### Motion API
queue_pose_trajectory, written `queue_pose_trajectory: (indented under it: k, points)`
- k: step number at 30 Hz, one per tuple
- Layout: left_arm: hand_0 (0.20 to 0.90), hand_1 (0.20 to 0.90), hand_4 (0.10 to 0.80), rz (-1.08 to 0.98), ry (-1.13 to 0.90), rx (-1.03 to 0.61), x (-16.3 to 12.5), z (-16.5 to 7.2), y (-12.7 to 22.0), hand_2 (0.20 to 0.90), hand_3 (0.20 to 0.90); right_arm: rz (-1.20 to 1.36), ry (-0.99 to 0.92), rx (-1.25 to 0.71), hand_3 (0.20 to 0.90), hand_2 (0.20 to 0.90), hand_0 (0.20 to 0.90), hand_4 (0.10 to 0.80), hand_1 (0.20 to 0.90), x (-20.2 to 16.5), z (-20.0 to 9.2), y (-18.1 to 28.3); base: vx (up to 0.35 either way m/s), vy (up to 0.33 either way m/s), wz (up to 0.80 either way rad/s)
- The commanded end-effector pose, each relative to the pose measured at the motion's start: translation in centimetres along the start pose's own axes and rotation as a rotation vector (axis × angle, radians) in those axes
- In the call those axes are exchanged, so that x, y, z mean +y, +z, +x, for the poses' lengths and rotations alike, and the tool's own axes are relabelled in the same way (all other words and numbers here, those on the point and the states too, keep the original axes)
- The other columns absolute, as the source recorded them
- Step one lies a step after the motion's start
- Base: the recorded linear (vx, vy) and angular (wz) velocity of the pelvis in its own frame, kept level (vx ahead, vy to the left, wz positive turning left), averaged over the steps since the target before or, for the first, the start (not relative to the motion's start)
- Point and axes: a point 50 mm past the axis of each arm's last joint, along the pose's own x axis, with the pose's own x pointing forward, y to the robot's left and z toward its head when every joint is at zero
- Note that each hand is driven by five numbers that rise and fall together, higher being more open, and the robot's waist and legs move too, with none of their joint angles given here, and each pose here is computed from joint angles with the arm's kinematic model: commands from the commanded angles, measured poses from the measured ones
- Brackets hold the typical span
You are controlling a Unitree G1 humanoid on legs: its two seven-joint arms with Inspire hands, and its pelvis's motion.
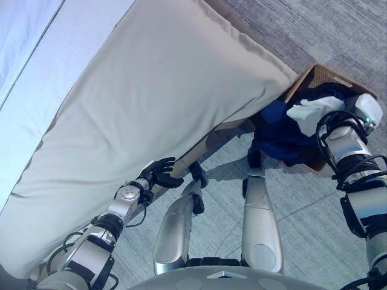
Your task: Pick up the clothes from the bed and place them into the basket
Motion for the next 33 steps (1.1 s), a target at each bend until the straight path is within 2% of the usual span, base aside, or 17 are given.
queue_pose_trajectory:
  k: [1,4,6,9,13,20,29,33]
  points:
    - [0.9,0.9,0.8,-0.02,0.049,0.013,2.4,-1.4,-1.2,0.9,0.9,-0.001,-0.035,-0.005,0.9,0.9,0.9,0.8,0.9,-0.9,0.4,-0.7,0.082,0.117,0.18]
    - [0.9,0.9,0.8,-0.03,0.059,0.039,2.5,-1.7,-2.0,0.9,0.9,-0.022,0.047,0.026,0.9,0.9,0.9,0.8,0.9,1.7,-0.5,-2.8,0.054,0.097,0.12]
    - [0.9,0.9,0.8,-0.029,0.066,0.077,2.4,-2.0,-3.0,0.9,0.9,-0.048,0.141,0.062,0.9,0.9,0.9,0.8,0.9,5.0,-2.1,-5.4,0.049,0.081,0.09]
    - [0.9,0.9,0.8,-0.026,0.073,0.154,2.1,-2.7,-5.1,0.9,0.9,-0.069,0.272,0.093,0.9,0.9,0.9,0.8,0.9,9.6,-5.4,-9.4,0.173,0.082,0.12]
    - [0.9,0.9,0.8,-0.025,0.075,0.271,1.4,-4.1,-8.5,0.9,0.9,-0.055,0.391,0.165,0.9,0.9,0.9,0.8,0.9,12.8,-9.5,-14.2,0.231,0.09,0.15]
    - [0.9,0.9,0.8,-0.048,0.051,0.459,-0.2,-6.7,-13.5,0.9,0.9,-0.116,0.578,0.34,0.9,0.9,0.9,0.8,0.9,16.2,-15.8,-20.3,0.186,0.149,0.06]
    - [0.9,0.9,0.8,-0.112,0.028,0.59,-1.9,-8.1,-16.1,0.9,0.9,-0.197,0.918,0.232,0.9,0.9,0.9,0.8,0.9,19.4,-21.0,-21.2,0.027,0.133,0.03]
    - [0.9,0.9,0.8,-0.132,0.02,0.61,-2.3,-8.3,-16.6,0.9,0.9,-0.179,0.954,0.248,0.9,0.9,0.9,0.8,0.9,19.8,-22.0,-21.5,-0.028,0.069,0.0]
